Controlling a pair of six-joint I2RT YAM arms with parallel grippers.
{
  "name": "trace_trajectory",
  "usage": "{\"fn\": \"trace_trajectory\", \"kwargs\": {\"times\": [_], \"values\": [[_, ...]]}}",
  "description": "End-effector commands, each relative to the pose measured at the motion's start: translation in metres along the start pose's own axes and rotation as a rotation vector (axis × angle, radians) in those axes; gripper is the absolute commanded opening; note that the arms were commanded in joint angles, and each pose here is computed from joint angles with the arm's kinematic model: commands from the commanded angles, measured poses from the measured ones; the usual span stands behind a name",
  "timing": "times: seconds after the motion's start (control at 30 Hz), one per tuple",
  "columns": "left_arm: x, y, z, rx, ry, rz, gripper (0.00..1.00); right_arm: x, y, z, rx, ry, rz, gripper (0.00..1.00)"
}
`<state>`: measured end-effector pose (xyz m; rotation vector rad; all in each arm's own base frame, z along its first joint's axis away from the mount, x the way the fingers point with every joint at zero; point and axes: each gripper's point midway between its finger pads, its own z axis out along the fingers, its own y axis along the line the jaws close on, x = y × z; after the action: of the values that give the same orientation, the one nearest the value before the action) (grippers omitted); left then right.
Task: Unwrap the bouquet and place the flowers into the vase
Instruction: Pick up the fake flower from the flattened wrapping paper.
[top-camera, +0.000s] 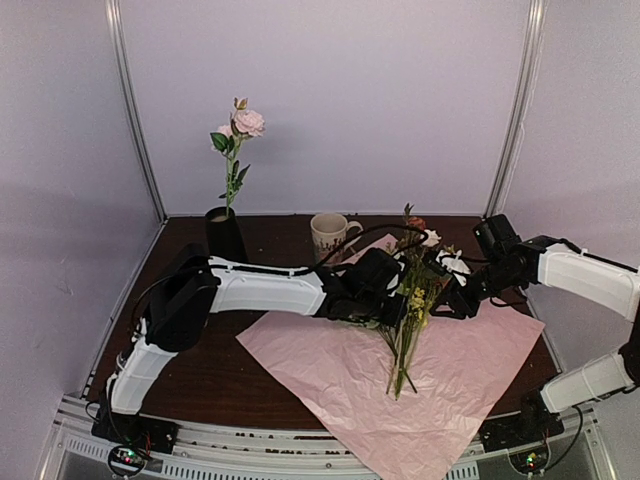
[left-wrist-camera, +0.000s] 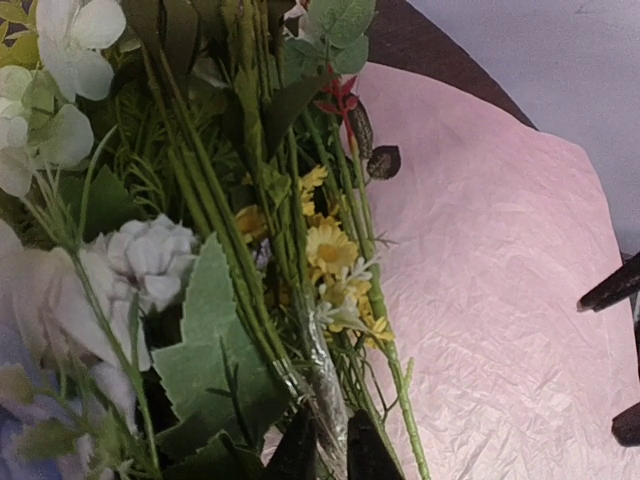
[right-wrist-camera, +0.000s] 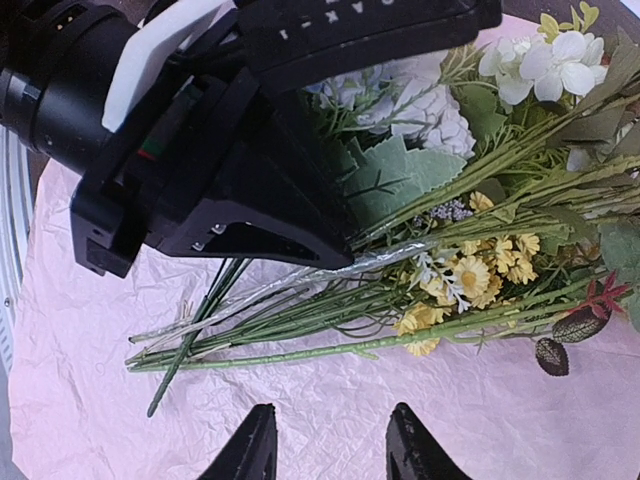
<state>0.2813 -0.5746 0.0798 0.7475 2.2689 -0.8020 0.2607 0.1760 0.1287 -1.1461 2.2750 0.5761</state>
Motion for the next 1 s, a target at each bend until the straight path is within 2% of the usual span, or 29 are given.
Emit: {"fn": "trace_trajectory", "kwargs": {"times": [0.0,0.2,0.37,0.53,0.67,0.97], "values": [[0.002,-0.002,0.011,0.028,0.010,-0.029,0.14,0.000,0.000,-0.001,0.005,-0.007,-0.011,0.38],[0.007,0.003,0.017,0.014,0.029,-0.043,0.19,-0.001,0.001,-0.004,0.005,-0.015,-0.016,0.38],[0.005,0.000,0.017,0.028,0.030,-0.043,0.10,-0.002,0.001,-0.005,0.006,-0.018,-0.021,0.38],[-0.006,-0.007,0.003,0.055,-0.001,-0.047,0.09,-0.002,0.002,-0.005,0.005,-0.021,-0.022,0.38],[-0.019,-0.008,-0.016,0.061,-0.053,-0.054,0.00,-0.002,0.002,-0.005,0.001,-0.020,-0.024,0.38],[-0.044,-0.015,-0.042,0.145,-0.136,-0.093,0.00,-0.004,0.004,-0.007,-0.001,-0.028,-0.026,0.38]]}}
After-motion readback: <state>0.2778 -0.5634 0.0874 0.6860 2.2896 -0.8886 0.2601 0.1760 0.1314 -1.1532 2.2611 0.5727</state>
